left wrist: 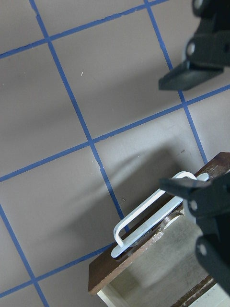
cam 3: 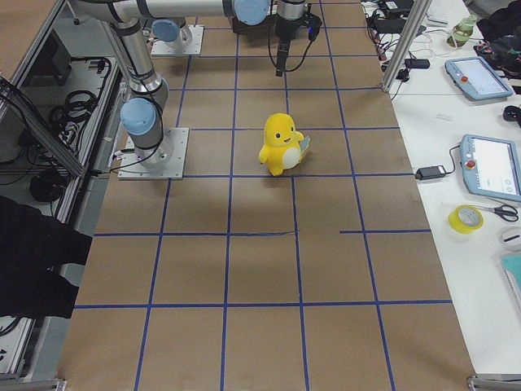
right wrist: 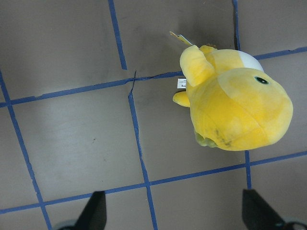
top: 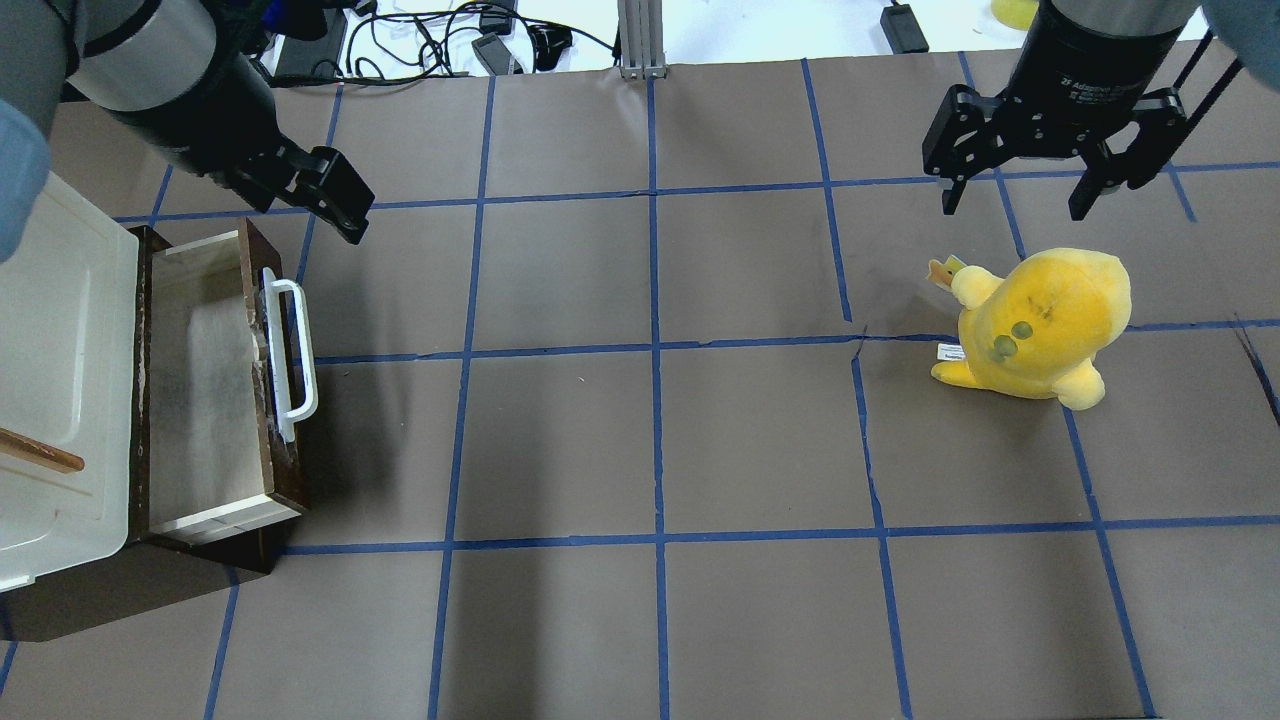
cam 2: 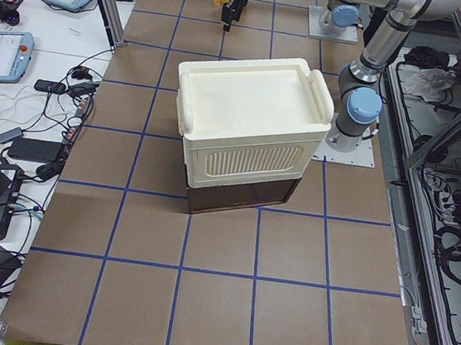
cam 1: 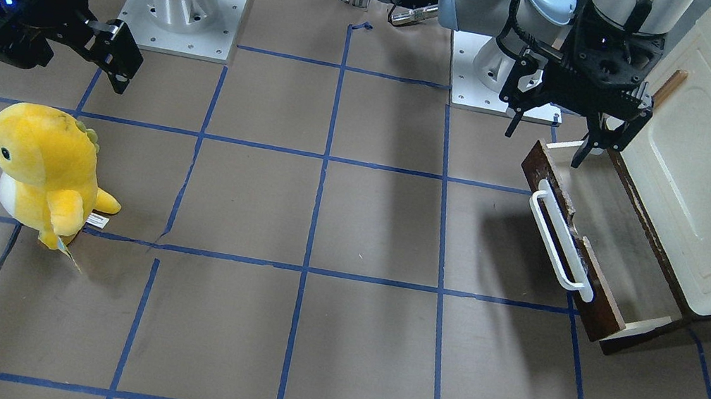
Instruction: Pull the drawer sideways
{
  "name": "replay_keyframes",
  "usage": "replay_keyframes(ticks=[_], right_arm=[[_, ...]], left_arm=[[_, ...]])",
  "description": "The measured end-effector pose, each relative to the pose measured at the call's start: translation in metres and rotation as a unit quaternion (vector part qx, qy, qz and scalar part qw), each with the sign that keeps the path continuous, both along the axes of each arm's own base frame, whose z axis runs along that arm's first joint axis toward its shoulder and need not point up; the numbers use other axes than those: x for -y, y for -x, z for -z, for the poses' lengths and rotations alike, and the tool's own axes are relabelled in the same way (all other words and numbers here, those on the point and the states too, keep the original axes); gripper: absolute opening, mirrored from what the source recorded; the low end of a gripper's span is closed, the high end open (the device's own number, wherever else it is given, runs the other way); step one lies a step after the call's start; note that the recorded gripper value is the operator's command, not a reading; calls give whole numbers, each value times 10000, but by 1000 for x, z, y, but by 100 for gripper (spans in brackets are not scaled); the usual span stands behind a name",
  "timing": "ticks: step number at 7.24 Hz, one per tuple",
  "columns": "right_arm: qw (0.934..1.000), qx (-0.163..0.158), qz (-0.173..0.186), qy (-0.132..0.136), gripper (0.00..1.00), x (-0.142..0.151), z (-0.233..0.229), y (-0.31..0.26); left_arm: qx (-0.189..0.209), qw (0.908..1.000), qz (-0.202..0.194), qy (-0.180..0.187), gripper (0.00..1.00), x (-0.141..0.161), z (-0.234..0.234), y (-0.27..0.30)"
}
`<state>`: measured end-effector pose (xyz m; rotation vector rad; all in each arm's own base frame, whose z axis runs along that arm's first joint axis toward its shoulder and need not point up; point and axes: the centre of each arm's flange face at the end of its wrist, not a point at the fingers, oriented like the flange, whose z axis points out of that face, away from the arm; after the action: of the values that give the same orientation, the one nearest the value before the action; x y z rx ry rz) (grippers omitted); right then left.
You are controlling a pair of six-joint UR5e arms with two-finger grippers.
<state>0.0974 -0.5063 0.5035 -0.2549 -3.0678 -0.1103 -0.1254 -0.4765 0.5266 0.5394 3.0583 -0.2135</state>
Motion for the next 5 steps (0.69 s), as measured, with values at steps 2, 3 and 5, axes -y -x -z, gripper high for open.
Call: replay_keyframes(ticks=[2,3,5], right_arm=[[10000,0,0,0,100,0,0,0],[10000,0,1,1,100,0,0,0],[10000,0,1,0,100,0,0,0]], left_arm=[[29,9960,-888,58,100,-1,-2,-2],[191,9923,-1223,76,100,-1,-2,-6],[276,9888,-1461,102,100,-4,-4,-8]])
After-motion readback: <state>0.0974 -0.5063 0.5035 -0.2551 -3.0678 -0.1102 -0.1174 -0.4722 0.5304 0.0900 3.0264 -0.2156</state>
